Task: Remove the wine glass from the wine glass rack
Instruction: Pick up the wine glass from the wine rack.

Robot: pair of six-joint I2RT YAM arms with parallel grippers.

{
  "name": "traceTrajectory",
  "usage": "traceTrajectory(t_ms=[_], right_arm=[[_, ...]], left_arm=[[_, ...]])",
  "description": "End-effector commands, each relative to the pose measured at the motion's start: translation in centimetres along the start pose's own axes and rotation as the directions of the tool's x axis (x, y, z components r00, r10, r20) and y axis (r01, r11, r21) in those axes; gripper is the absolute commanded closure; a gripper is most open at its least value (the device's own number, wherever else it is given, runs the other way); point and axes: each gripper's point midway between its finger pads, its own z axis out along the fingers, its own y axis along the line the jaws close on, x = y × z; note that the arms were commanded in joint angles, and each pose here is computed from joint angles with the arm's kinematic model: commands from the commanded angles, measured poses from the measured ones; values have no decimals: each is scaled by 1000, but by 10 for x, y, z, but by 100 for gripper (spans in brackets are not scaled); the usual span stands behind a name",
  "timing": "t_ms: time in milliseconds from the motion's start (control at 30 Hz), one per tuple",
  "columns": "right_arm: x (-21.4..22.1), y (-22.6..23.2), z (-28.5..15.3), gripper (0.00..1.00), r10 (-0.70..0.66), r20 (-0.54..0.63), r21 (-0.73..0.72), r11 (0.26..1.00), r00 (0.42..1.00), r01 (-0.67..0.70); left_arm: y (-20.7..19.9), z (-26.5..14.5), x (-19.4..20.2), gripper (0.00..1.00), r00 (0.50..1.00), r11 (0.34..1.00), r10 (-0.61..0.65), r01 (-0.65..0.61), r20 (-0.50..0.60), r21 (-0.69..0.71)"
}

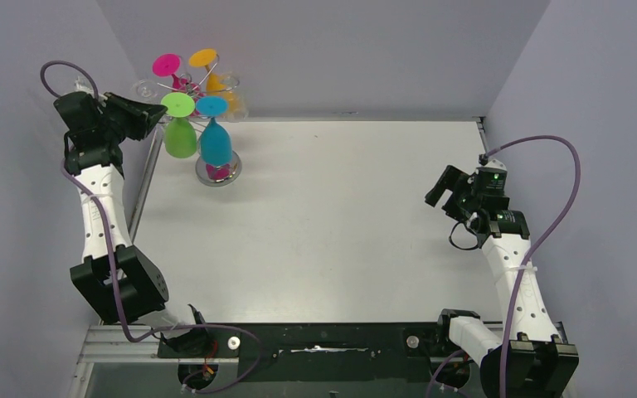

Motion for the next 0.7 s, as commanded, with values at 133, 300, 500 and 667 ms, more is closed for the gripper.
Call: traceTrajectory(t_ms=[133,300,500,667], right_arm=[[-30,30,-15,2,-21,105,-143,989,994,36],[-45,52,-34,2,-25,219,-268,960,976,84],[-48,64,-48,2,-9,305,-346,931,952,120],[-45,64,-42,2,15,282,-353,931,959,89]], left_arm=[[-39,-31,2,100,992,989,122,-125,42,82],[-40,-49,11,100,988,987,142,-146,57,72],[-29,-73,28,100,987,989,140,-142,83,27],[0,-89,46,100,972,969,219,-207,80,-136]])
